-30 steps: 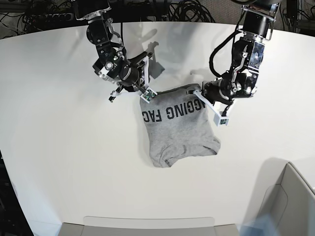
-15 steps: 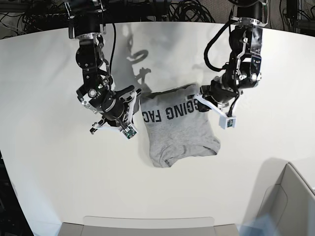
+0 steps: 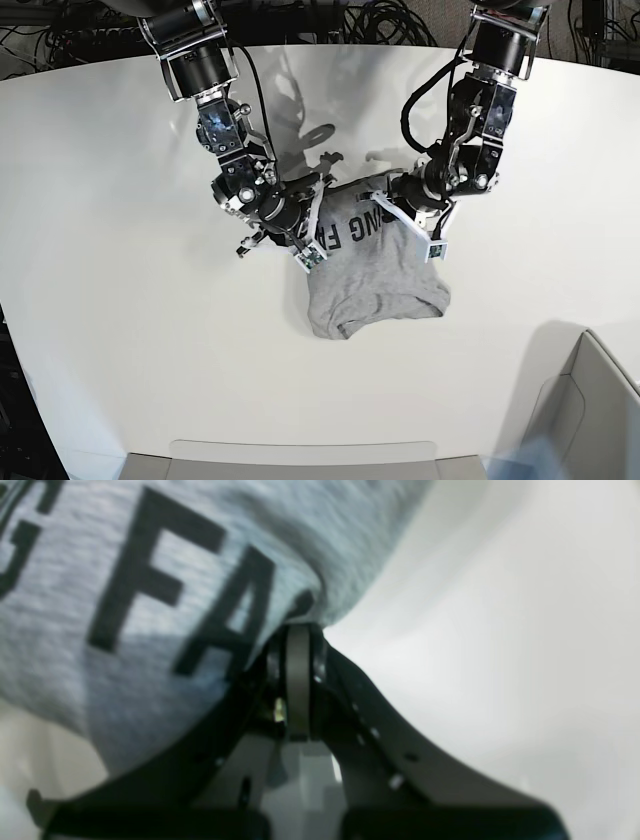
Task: Fold the T-shirt properly
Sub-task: 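Carry the shirt with both grippers and lower it onto the table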
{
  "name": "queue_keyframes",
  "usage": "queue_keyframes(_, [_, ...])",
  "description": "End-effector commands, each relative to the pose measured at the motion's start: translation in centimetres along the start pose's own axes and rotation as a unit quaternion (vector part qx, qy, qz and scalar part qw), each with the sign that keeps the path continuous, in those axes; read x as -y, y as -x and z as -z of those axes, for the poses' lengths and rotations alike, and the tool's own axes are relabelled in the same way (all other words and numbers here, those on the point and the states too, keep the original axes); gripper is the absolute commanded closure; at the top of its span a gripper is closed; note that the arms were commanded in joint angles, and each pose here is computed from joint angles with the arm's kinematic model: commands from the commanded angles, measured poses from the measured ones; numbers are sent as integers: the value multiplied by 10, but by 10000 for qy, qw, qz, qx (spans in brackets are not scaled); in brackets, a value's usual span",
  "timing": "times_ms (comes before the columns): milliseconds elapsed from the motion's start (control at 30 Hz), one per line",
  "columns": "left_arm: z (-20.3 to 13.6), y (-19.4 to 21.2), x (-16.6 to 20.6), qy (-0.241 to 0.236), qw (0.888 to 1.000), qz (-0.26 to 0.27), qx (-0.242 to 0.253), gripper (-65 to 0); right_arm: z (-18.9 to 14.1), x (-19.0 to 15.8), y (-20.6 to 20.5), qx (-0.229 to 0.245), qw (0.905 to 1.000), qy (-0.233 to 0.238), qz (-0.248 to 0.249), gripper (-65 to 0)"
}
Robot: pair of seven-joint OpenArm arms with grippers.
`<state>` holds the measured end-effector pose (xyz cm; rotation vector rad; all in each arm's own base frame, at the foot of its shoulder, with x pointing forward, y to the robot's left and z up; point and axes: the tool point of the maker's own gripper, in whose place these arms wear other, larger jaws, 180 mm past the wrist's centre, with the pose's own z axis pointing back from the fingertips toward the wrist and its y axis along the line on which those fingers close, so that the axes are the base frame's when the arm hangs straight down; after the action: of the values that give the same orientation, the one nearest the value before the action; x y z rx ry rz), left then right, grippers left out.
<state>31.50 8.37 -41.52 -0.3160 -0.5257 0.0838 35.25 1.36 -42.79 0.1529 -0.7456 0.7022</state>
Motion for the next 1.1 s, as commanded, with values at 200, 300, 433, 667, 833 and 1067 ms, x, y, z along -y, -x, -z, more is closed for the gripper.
queue_keyframes(200, [-21,4,-72,-704,9975,-66,26,0,25,-64,-25,-197,9968,-695,-342,0])
queue_keyframes(300, [-35,-4,-106,-1002,9941,-361,195,0,29,-77,-26,-281,9943,-822,-624,0])
queue_keyframes(433, [-53,-13,-147,-1432,9888,-321,262,0,30,-100,-33,-192,9941,-980,-420,0])
queue_keyframes(667, [-70,-28,-193,-1958,9794,-175,461,0,33,-126,-35,-264,9930,-1147,-100,0])
queue_keyframes(833, [-71,-30,-195,-1974,9788,-164,516,0,23,-111,-51,60,9950,-993,-104,0])
queue_keyframes(1067, [-113,-62,-208,-2107,9683,-500,1243,0,-24,-81,-85,964,9920,-720,-369,0])
